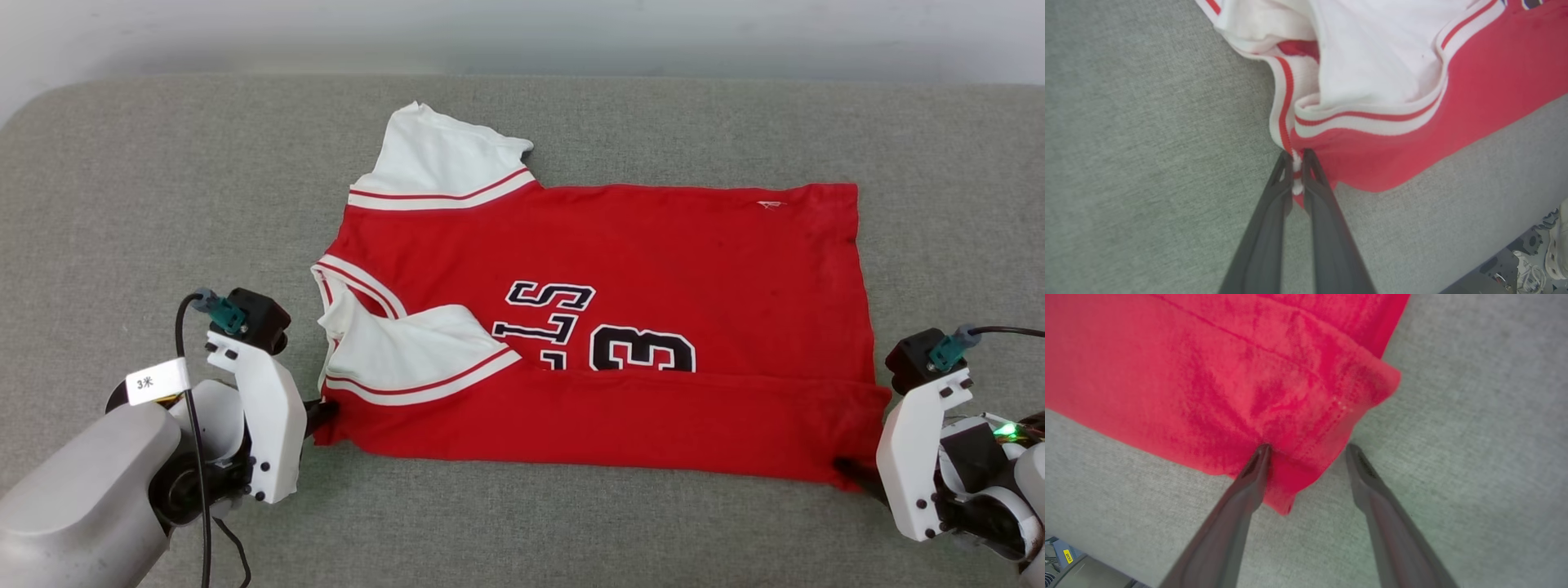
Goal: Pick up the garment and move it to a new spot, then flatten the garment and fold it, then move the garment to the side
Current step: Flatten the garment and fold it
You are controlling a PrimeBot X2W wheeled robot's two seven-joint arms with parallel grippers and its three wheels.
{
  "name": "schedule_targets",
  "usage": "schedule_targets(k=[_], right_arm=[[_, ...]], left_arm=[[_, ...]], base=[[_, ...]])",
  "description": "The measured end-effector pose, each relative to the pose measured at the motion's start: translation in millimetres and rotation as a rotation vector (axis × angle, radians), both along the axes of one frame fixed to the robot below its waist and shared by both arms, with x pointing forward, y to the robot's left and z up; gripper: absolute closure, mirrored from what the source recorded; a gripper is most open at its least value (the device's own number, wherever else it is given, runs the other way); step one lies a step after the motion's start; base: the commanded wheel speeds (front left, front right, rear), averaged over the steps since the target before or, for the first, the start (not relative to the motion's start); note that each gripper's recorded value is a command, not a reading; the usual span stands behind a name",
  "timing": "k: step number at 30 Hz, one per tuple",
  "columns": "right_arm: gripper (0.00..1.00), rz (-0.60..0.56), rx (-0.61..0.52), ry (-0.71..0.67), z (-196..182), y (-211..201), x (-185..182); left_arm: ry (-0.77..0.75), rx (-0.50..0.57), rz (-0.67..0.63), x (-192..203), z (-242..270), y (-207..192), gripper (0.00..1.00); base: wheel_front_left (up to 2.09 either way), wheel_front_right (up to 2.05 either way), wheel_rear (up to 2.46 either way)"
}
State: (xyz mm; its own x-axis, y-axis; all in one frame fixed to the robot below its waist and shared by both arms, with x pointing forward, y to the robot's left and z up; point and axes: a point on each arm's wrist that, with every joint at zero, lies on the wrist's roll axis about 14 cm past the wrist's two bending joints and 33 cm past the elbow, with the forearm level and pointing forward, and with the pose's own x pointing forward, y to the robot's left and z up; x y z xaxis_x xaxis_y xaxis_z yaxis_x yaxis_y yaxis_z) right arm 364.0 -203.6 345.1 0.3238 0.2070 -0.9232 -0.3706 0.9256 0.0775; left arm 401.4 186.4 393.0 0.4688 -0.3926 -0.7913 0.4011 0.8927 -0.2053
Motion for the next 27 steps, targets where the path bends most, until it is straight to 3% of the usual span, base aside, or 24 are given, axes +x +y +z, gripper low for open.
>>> schedule_targets(k=[6,17,27], right_arm=[[1.0,-0.027,0.067,-0.061,10,8,5],[1.0,-0.036,0.136,-0.26,60,3,6],[1.0,-0.063,0.146,-0.332,87,-12,-17]], left_arm=[[-0.021,-0.011,0.011,-2,5,0,1.0],[-0.111,-0.049,0.028,-16,32,0,1.0],[-0.133,-0.058,0.035,-50,38,3,1.0]], base=[[0.0,0.0,0.0],[0.0,0.0,0.0],[0.0,0.0,0.0]])
